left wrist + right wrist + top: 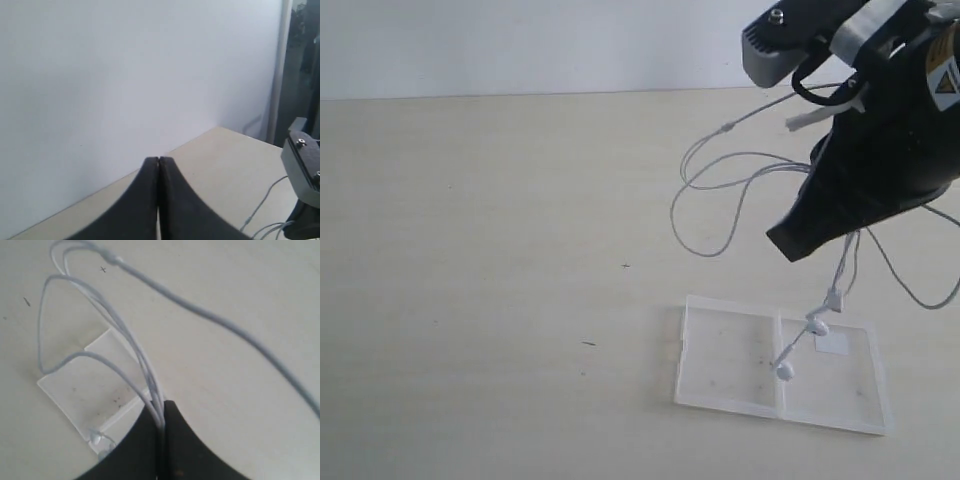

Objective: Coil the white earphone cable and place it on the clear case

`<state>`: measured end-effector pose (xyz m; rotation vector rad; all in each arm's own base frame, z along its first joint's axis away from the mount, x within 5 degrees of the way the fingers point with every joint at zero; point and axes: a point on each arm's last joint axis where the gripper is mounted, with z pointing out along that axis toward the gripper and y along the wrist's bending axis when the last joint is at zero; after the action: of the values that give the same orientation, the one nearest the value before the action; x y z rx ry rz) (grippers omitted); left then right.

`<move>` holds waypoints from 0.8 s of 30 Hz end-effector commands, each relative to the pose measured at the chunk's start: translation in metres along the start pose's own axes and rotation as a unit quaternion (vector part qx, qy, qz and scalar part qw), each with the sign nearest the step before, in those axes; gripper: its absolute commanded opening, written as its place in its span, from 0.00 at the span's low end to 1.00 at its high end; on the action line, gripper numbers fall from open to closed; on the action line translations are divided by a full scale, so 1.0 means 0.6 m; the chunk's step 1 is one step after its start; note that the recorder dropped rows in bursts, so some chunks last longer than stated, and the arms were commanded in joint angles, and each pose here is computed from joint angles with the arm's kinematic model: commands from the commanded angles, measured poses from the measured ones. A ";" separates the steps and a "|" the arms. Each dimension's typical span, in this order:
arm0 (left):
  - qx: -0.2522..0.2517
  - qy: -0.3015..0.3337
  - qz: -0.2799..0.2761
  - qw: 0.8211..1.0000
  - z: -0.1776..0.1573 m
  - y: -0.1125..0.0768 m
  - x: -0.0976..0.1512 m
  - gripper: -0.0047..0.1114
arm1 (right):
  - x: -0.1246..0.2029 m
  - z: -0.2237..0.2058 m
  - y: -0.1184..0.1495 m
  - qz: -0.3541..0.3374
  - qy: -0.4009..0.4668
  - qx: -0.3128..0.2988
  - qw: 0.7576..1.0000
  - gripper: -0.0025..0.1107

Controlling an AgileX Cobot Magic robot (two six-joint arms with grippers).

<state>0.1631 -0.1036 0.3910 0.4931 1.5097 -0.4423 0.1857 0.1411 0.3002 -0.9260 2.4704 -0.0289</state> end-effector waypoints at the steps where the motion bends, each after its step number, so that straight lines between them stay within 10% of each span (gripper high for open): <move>1: -0.024 -0.007 -0.002 1.000 -0.037 0.004 0.020 0.04 | 0.025 0.019 -0.002 -0.016 0.022 0.019 0.999 0.02; 12: -0.026 0.022 -0.065 0.997 -0.106 -0.002 0.120 0.04 | 0.059 0.049 0.009 -0.001 -0.007 0.005 1.000 0.02; 24: -0.012 -0.015 -0.063 0.998 -0.145 -0.009 0.121 0.04 | 0.079 0.099 0.010 -0.025 -0.015 0.041 0.999 0.02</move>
<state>0.0925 -0.0581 0.3174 0.3740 1.5328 -0.5150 0.1766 0.1235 0.2288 -0.9370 2.4293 -0.1383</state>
